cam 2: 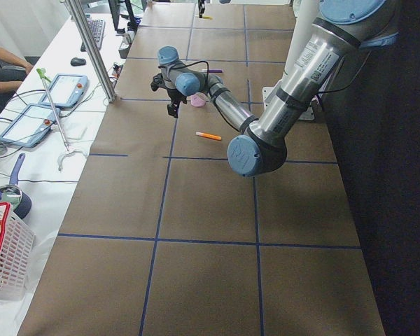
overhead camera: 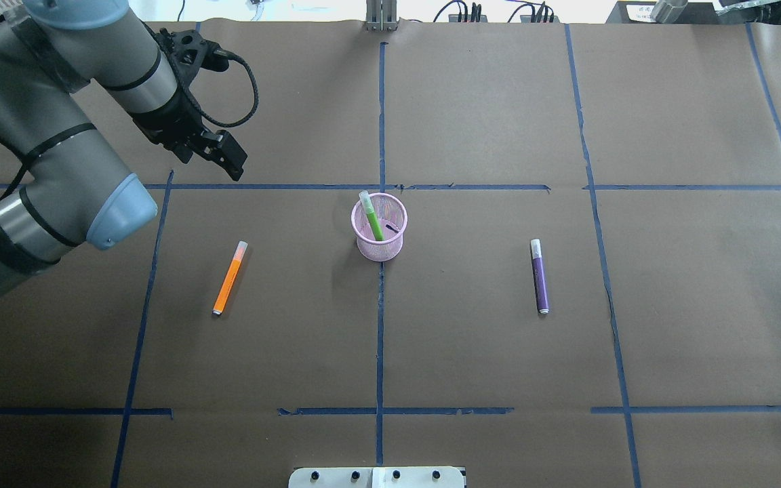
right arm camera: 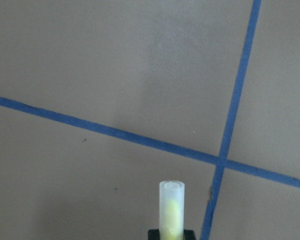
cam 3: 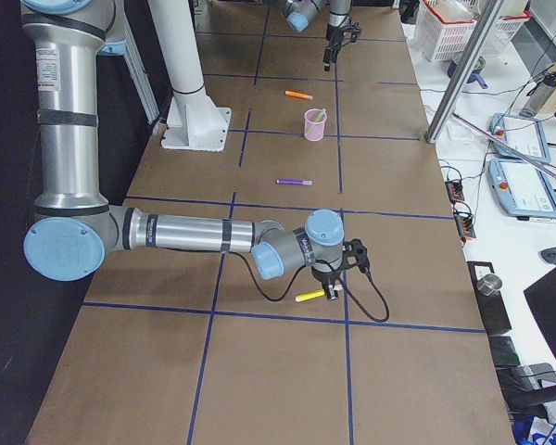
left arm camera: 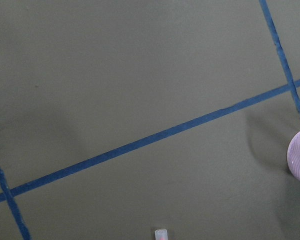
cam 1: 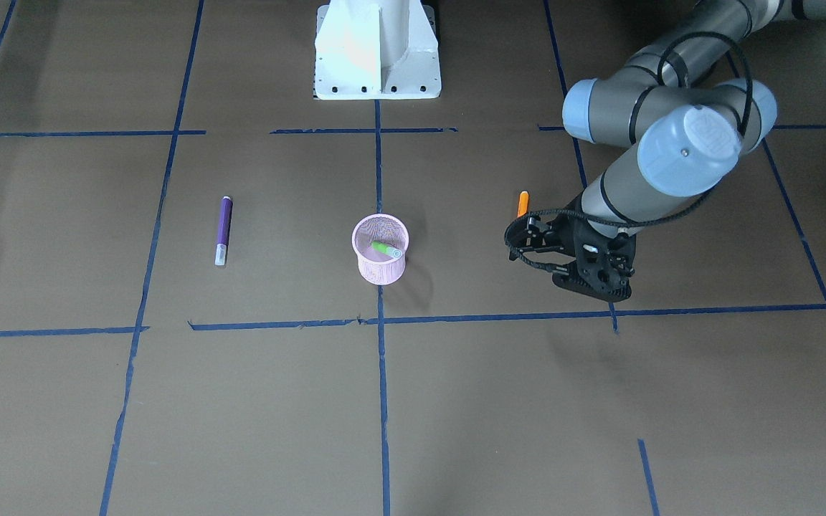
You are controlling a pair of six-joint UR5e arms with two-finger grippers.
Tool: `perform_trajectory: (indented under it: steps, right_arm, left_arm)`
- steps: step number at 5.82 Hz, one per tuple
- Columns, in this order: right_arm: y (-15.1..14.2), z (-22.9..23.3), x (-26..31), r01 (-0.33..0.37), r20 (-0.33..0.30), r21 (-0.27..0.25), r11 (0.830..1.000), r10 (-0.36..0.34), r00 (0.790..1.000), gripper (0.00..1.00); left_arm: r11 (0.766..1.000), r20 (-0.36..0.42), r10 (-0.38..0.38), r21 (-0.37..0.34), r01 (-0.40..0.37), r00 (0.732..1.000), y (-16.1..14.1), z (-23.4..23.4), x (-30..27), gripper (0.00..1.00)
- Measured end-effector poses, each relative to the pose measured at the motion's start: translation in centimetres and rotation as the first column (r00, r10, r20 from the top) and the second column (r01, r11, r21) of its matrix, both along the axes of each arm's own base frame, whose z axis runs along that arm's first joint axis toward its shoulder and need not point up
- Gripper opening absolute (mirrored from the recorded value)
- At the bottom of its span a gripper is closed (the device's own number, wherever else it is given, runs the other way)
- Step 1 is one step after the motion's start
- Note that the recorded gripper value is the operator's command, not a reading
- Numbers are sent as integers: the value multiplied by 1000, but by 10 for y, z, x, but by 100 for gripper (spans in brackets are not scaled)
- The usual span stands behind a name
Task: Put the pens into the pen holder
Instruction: 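Move the left gripper back toward the orange marker, then grasp the orange marker with left gripper while right carries yellow marker to cup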
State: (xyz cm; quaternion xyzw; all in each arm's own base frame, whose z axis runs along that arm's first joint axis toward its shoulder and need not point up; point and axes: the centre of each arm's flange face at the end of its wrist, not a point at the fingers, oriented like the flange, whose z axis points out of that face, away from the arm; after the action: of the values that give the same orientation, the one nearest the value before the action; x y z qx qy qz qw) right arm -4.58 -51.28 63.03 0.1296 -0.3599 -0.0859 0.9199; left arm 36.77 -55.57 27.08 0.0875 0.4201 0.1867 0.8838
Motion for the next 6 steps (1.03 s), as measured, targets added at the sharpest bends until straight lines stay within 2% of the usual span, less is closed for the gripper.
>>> perform_trajectory:
  steps: [2,4,6]
  right_arm:
    - [-26,-66,-14,-23,43,84,996,19,999,0]
    - [-43,-130,-58,-28,101,123,992,15,995,0]
    - [-62,-193,-97,-44,157,133,990,22,987,0]
  left_arm:
    - [998,89,41,54,-46,995,40,18,44,100]
    - [998,135,55,-2,-55,989,62,44,88,100]
    - [998,138,21,-61,-12,990,61,71,113,100]
